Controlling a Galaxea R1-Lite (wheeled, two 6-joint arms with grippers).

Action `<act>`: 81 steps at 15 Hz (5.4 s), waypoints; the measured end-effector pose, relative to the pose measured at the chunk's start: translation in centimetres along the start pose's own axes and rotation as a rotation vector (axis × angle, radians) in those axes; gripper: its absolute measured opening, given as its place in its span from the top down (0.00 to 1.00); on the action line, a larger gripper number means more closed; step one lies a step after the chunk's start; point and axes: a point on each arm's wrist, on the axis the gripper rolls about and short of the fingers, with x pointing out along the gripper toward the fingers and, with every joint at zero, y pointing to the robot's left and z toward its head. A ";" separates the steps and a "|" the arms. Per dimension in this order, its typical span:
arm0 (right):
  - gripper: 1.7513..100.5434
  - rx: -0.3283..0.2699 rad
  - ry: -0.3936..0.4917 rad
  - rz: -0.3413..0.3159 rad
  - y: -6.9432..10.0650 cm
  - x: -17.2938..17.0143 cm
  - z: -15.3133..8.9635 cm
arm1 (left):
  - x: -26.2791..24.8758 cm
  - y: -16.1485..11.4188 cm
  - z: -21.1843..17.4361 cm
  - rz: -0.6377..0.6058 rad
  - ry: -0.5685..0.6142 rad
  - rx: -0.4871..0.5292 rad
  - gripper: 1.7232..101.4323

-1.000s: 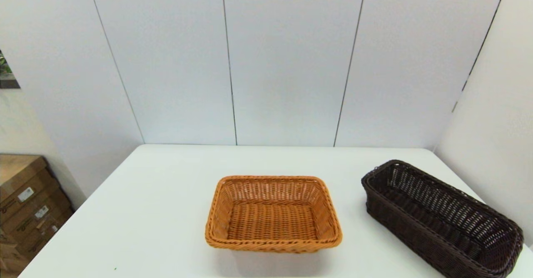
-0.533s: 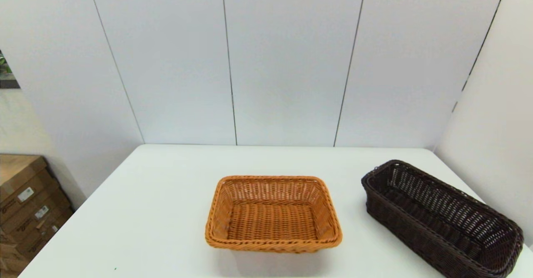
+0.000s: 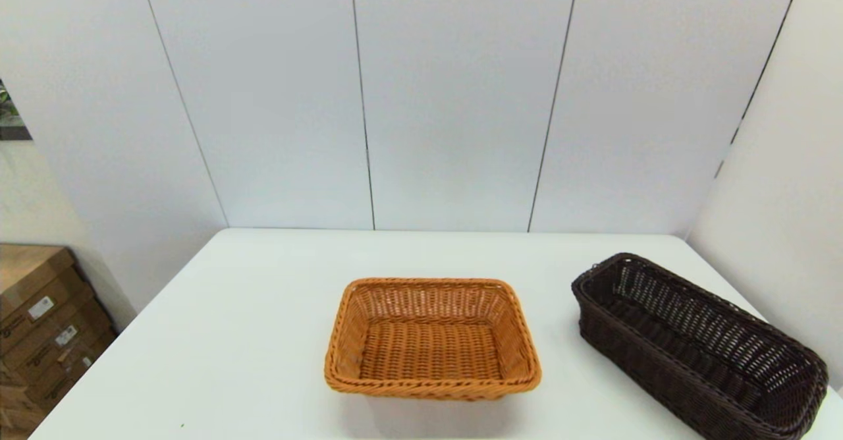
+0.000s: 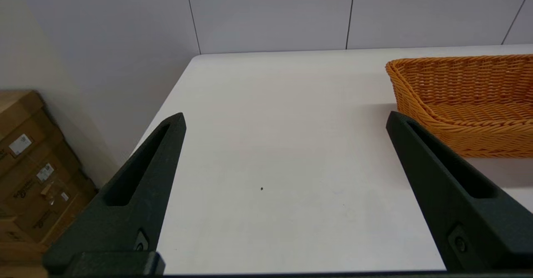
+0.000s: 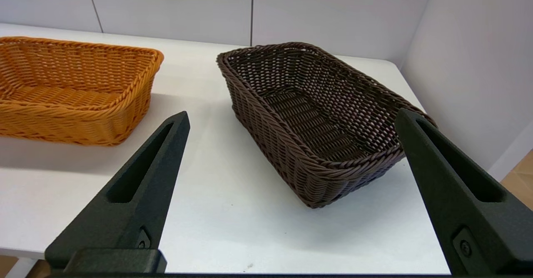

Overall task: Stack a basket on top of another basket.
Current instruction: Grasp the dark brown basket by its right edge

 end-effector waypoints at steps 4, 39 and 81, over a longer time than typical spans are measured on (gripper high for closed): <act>0.03 0.000 0.000 0.000 0.0 0.0 0.0 | 0.0 0.0 -0.1 0.000 0.003 -0.006 0.04; 0.03 0.041 -0.097 0.017 -0.1 -1.0 2.9 | 0.0 0.0 -0.1 0.000 0.003 -0.006 0.04; 0.03 0.619 0.992 -0.545 -2.5 16.3 10.4 | 0.0 0.0 -0.1 0.000 0.003 -0.007 0.04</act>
